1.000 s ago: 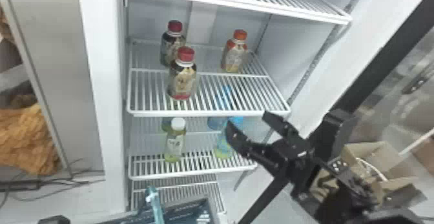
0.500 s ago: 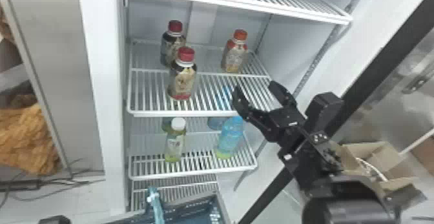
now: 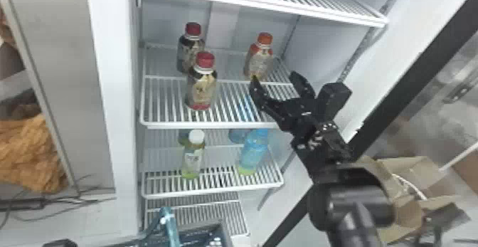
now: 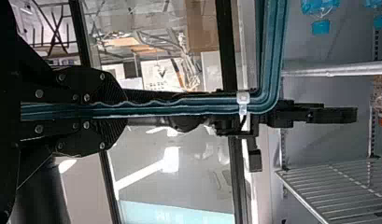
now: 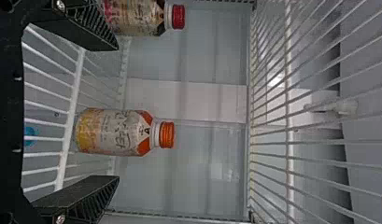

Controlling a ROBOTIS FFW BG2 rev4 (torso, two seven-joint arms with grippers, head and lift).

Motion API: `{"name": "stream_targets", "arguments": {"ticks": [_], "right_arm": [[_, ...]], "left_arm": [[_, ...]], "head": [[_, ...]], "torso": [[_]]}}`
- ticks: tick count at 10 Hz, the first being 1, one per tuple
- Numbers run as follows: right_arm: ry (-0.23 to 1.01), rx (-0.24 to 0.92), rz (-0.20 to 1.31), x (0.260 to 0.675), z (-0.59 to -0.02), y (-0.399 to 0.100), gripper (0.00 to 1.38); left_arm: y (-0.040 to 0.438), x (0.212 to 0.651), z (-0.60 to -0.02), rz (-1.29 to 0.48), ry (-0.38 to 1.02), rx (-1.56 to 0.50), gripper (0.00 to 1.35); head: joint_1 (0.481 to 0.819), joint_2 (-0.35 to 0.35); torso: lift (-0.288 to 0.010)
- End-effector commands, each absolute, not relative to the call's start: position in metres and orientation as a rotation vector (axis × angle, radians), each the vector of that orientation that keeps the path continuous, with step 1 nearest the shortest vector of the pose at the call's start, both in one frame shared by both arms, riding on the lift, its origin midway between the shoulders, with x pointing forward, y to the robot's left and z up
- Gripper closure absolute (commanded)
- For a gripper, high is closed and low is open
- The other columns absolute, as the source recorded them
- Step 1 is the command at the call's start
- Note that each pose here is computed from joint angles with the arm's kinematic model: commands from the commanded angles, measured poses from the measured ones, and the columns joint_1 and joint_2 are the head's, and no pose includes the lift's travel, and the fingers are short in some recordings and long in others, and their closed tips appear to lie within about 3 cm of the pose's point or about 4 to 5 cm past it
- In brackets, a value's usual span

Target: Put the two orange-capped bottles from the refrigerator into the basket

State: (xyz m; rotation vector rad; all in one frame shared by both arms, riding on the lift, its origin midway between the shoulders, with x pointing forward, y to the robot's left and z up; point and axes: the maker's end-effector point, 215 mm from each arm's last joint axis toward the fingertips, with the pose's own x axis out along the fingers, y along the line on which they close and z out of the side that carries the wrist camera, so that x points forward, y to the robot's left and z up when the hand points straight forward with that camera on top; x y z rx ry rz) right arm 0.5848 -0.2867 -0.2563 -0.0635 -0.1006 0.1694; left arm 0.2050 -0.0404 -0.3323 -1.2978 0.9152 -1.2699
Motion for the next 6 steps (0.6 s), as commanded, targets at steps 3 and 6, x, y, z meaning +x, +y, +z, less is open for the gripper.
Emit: {"name": "stream_targets", "arguments": {"ticks": [3, 6], "right_arm": [[-0.134, -0.081, 0.123, 0.621, -0.253, -0.295, 0.06], [-0.14, -0.071, 0.108, 0.653, -0.253, -0.292, 0.06]], "left_arm": [[-0.041, 0.203, -0.332, -1.272, 0.919, -1.302, 1.21], [-0.042, 0.202, -0.333, -1.273, 0.922, -1.301, 1.21]], "head": [[0.695, -0.35], [0.695, -0.35]], "torso": [[-0.04], [-0.04]]}}
